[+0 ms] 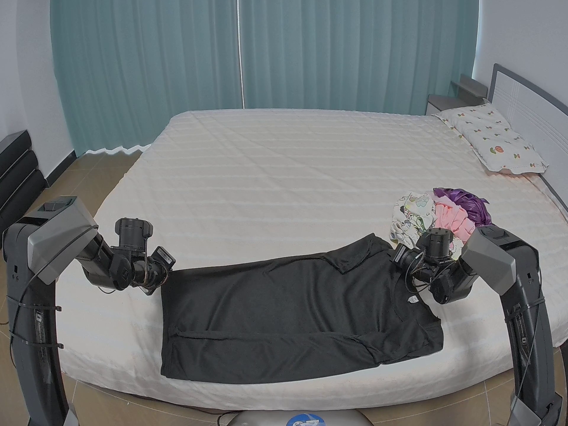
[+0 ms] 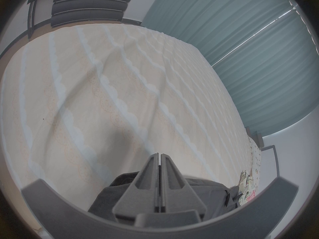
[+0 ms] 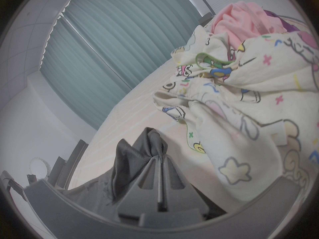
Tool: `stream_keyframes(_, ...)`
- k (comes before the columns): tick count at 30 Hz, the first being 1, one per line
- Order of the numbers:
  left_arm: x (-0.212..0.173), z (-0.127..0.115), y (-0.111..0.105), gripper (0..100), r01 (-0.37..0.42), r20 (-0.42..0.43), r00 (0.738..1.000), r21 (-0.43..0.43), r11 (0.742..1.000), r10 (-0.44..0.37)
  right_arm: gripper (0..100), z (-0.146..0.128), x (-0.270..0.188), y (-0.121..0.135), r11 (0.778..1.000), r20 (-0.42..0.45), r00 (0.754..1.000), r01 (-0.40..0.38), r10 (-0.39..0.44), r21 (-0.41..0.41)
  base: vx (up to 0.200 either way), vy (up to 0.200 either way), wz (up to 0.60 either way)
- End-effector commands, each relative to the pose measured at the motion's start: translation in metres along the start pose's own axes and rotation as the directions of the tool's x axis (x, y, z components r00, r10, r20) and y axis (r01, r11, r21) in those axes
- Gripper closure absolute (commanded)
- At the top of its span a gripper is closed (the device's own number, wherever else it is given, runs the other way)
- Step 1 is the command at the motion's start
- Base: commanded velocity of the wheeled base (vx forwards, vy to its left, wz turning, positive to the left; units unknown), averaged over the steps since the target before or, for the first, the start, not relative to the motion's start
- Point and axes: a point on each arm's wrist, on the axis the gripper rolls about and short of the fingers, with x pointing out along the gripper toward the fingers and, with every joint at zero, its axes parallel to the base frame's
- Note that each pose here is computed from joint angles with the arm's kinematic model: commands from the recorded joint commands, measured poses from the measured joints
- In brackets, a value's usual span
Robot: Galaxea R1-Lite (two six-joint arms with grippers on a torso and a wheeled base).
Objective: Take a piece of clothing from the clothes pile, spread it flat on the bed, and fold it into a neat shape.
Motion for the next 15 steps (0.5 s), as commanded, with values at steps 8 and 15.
stream_keyframes(8, -0.030, 0.028, -0.011, 100, 0.048, 0.080, 0.996, -0.031, 0.998, -0.046, 100, 0.019, -0.019, 0.009, 1.000, 0.060, 0.998, -0.030, 0.030, 0.001, 0.000, 0.000, 0.00)
stream_keyframes(15, -0.027, 0.027, -0.006, 100, 0.015, 0.070, 0.997, -0.027, 1.000, -0.013, 100, 0.025, -0.025, 0.013, 0.999, 0.085, 0.995, -0.042, 0.042, -0.004, 0.000, 0.000, 0.00)
